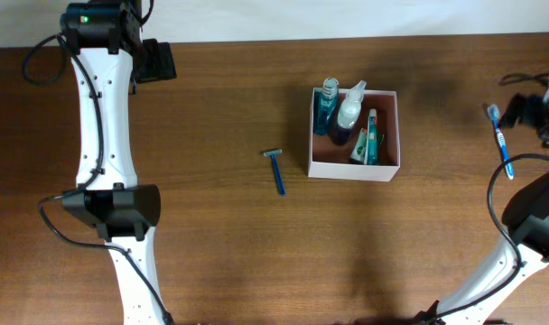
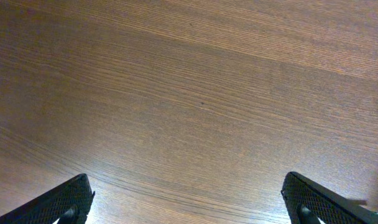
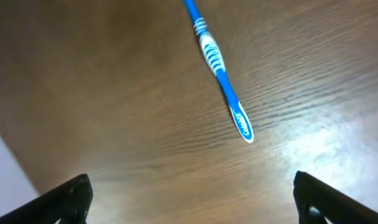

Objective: Pack container
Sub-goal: 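Move the right gripper to the blue toothbrush and grasp its handle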

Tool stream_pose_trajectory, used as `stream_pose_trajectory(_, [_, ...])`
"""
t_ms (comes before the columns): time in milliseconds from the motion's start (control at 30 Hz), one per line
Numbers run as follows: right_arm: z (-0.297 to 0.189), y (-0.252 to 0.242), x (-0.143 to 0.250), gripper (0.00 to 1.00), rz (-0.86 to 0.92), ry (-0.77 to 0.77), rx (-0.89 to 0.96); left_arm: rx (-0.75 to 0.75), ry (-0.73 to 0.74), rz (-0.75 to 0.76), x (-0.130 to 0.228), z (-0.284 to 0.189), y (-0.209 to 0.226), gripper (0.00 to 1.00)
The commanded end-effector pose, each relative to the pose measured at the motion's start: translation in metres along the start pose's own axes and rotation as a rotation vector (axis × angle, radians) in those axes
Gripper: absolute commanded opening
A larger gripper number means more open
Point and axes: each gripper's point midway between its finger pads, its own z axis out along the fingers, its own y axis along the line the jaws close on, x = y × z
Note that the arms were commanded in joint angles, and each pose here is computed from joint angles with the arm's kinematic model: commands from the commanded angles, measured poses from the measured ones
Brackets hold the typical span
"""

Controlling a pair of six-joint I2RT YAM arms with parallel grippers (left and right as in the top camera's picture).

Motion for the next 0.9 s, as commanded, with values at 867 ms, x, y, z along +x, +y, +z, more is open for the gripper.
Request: stream_pose_trajectory(867, [0.096,-0.031,-0.017,0.99,-0.282,-0.022,0.093,-0.009,-0.014,-0.013,-0.001,-0.007,0.004,0.99])
